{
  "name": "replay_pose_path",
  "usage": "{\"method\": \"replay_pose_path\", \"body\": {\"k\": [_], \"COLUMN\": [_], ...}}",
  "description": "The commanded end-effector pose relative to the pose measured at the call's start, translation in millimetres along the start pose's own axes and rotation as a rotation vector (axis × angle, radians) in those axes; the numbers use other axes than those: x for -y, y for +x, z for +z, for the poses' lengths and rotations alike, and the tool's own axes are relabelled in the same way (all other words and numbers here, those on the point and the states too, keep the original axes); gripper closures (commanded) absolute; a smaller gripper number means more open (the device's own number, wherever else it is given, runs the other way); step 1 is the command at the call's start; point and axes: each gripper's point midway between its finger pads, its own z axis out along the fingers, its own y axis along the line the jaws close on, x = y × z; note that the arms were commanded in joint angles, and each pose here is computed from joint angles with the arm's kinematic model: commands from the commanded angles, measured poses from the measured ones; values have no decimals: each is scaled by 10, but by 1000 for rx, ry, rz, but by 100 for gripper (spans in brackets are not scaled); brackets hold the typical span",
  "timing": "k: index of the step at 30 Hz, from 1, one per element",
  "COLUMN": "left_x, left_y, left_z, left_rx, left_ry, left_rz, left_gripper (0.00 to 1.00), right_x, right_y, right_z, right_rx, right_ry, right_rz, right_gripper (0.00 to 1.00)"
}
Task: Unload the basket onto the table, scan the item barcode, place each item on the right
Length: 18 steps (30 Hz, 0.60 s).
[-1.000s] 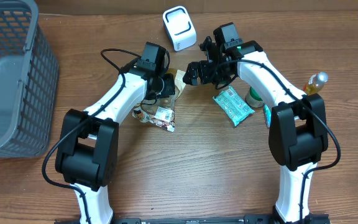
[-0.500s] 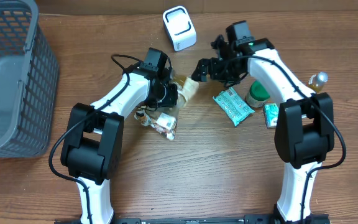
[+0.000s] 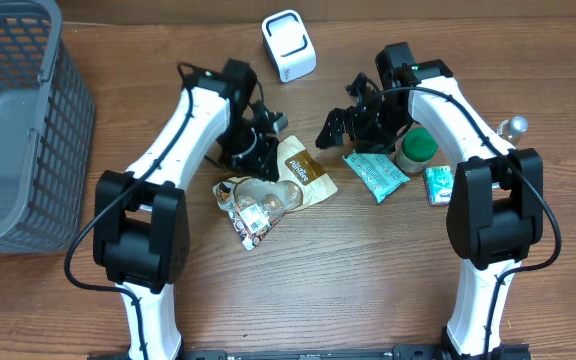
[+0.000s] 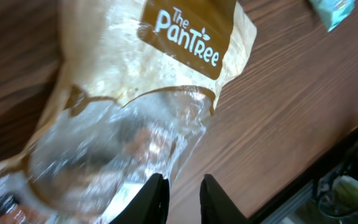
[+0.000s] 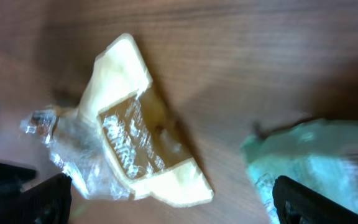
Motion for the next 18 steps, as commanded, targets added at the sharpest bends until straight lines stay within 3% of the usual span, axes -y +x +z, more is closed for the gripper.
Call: {"method": "replay_pose_path", "body": {"k": [1,4,18], "left_x": [-205,-576,-720], "left_y": [25,193,496], "left_z": [-129,-190,232], "left_rx": [-12,-40,-132], "left_ry": [-118,-313,-288], "left_rz": [-123,-332,-352], "left_gripper": [89,95,92], "right_x": [-218,-233,-299], "right_y": [110,243,359], "right_z": [-35,19,437], "right_rx": [-45,-92,-117], "right_ry": [-101,-93,15], "right_rz": [-87,-123,-241], "right_gripper": [0,0,0]}}
